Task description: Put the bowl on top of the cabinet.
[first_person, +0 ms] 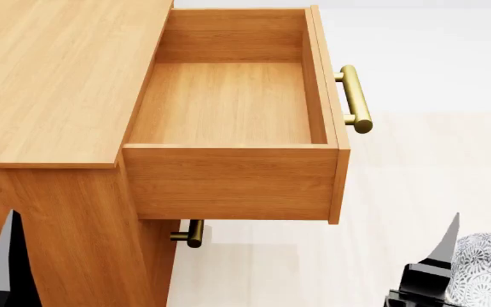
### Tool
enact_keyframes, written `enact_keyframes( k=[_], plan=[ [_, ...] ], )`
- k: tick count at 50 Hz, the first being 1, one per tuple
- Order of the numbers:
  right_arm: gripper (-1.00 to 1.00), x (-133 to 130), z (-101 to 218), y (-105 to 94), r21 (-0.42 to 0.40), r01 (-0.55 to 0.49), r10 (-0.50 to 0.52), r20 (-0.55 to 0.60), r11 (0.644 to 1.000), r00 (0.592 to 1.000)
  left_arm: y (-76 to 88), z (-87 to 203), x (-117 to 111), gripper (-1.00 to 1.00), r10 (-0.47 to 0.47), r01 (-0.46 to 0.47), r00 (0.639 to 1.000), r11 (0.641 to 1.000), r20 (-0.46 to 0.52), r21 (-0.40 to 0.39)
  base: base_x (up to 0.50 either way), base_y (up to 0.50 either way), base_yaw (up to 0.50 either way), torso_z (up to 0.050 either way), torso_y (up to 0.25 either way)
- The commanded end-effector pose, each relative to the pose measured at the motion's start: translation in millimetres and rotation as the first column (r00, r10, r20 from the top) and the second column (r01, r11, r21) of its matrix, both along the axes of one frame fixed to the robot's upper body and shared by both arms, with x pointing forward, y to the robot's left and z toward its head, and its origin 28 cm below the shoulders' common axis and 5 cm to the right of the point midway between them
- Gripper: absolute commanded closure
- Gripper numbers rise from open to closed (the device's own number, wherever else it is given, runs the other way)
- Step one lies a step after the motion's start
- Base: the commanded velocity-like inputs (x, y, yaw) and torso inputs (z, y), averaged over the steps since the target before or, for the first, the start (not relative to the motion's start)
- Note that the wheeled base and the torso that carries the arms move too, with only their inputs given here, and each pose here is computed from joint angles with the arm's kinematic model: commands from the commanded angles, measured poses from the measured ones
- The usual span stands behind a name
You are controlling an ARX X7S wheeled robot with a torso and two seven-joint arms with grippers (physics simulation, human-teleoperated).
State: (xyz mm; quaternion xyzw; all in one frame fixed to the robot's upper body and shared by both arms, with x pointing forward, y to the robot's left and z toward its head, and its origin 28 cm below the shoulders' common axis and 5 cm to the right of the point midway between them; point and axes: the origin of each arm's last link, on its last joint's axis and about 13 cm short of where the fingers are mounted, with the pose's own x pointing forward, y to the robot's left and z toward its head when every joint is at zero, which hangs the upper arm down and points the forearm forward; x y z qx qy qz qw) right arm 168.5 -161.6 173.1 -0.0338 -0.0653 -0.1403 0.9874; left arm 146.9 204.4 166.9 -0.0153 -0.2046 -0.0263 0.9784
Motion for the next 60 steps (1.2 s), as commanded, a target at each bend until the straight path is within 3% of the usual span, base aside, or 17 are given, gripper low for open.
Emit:
enact_keyframes(
  k=[1,4,10,11,27,30,32,37,44,48,60],
  plan=[
    [-1.0,1,9,-33.7,0.2,0.11,-0.078,-0.163,0.974,0.984,0.4,1,0,-1.0,0.006,-0.006,1.0,1.0,-0.011,-0.002,0.0,0.0,0.0,0.0,0.0],
    [-1.0,3,9,-44.6,0.286,0.164,-0.097,-0.234,0.944,0.968,0.6,1,-1,-1.0,0.005,-0.005,1.0,1.0,-0.014,-0.006,0.0,0.0,0.0,0.0,0.0],
    [-1.0,6,12,-59.9,0.292,0.218,-0.128,-0.297,0.931,0.946,2.0,4,-1,-1.0,0.011,-0.011,1.0,1.0,-0.01,-0.01,0.0,0.0,0.0,0.0,0.0],
    [-1.0,7,12,-64.4,0.355,0.223,-0.11,-0.31,0.908,0.944,2.7,4,-1,-1.0,0.012,-0.012,1.0,1.0,-0.009,-0.012,0.0,0.0,0.0,0.0,0.0],
    [-1.0,23,31,-96.5,0.364,0.263,-0.12,-0.371,0.893,0.921,4.5,7,-3,-1.0,0.019,-0.019,1.0,1.0,0.002,-0.015,0.0,0.0,0.0,0.0,0.0],
    [-1.0,30,36,-103.6,0.348,0.305,-0.145,-0.418,0.886,0.897,4.6,9,-4,-1.0,0.019,-0.019,1.0,1.0,0.005,-0.014,0.0,0.0,0.0,0.0,0.0],
    [-1.0,33,41,-107.0,0.391,0.298,-0.133,-0.396,0.871,0.909,4.3,8,-4,-1.0,0.018,-0.018,1.0,1.0,0.004,-0.013,0.0,0.0,0.0,0.0,0.0],
    [-1.0,39,43,-115.0,0.393,0.329,-0.141,-0.436,0.858,0.889,3.0,8,-4,-1.0,0.013,-0.013,1.0,1.0,0.003,-0.009,0.0,0.0,0.0,0.0,0.0],
    [-1.0,49,46,-119.9,0.387,0.346,-0.124,-0.494,0.855,0.86,1.8,7,-5,-1.0,0.012,-0.012,1.0,1.0,0.003,-0.003,0.0,0.0,0.0,0.0,0.0],
    [-1.0,59,53,-121.9,0.327,0.341,-0.146,-0.498,0.881,0.855,0.2,6,-4,-1.0,0.011,-0.011,1.0,1.0,0.003,0.001,0.0,0.0,0.0,0.0,0.0],
    [-1.0,80,43,-130.5,0.349,0.351,-0.106,-0.563,0.869,0.82,-1.1,3,-4,-1.0,0.009,-0.009,1.0,1.0,-0.001,0.016,0.0,0.0,0.0,0.0,0.0]
  ],
)
